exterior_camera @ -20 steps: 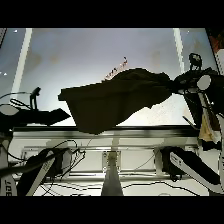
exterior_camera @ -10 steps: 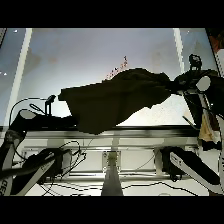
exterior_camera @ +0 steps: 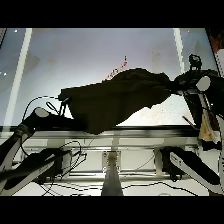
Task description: Fold the clothes and pants, and hang the long-sleeved shirts on hangers.
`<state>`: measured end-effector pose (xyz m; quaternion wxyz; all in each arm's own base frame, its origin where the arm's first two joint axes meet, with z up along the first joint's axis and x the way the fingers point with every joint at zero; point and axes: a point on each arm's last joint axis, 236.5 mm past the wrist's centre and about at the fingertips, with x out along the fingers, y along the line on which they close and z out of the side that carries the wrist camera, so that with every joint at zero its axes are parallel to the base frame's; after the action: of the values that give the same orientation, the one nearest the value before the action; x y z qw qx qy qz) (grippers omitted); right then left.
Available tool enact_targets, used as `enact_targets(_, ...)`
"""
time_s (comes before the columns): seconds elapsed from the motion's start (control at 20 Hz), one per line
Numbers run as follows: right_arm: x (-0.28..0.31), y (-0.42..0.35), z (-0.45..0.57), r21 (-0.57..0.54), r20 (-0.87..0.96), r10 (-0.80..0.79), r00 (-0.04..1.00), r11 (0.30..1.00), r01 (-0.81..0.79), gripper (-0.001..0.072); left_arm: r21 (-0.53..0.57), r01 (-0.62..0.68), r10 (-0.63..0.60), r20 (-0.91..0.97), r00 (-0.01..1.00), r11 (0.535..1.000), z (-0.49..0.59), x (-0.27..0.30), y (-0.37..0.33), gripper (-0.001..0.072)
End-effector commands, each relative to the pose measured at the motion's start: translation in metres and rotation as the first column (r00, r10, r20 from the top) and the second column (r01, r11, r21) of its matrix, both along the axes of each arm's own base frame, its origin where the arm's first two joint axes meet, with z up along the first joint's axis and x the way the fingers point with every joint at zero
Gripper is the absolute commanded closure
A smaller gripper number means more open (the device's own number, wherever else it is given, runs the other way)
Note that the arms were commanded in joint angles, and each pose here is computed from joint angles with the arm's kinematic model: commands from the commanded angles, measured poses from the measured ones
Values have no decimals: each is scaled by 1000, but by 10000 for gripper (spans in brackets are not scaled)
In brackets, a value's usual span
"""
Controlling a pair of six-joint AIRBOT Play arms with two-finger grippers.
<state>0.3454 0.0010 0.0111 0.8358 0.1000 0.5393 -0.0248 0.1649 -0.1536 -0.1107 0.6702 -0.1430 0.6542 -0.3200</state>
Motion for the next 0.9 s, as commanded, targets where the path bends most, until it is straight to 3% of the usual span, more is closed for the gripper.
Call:
enact_targets(0.0,0,0,0,0,1,-1,1000,1000,1,704,-142,127,-128,-1,992,982,26,-18,-25,305)
enact_targets(0.7,0,0,0,0,1,-1,1000,1000,1,703,-228,148,-154,-10,988,962,44,-24,-37,304)
enact_targets(0.85,0,0,0,0,1,-1,1000,1000,1,703,-227,205,-200,45,979,952,43,-25,-37,304)
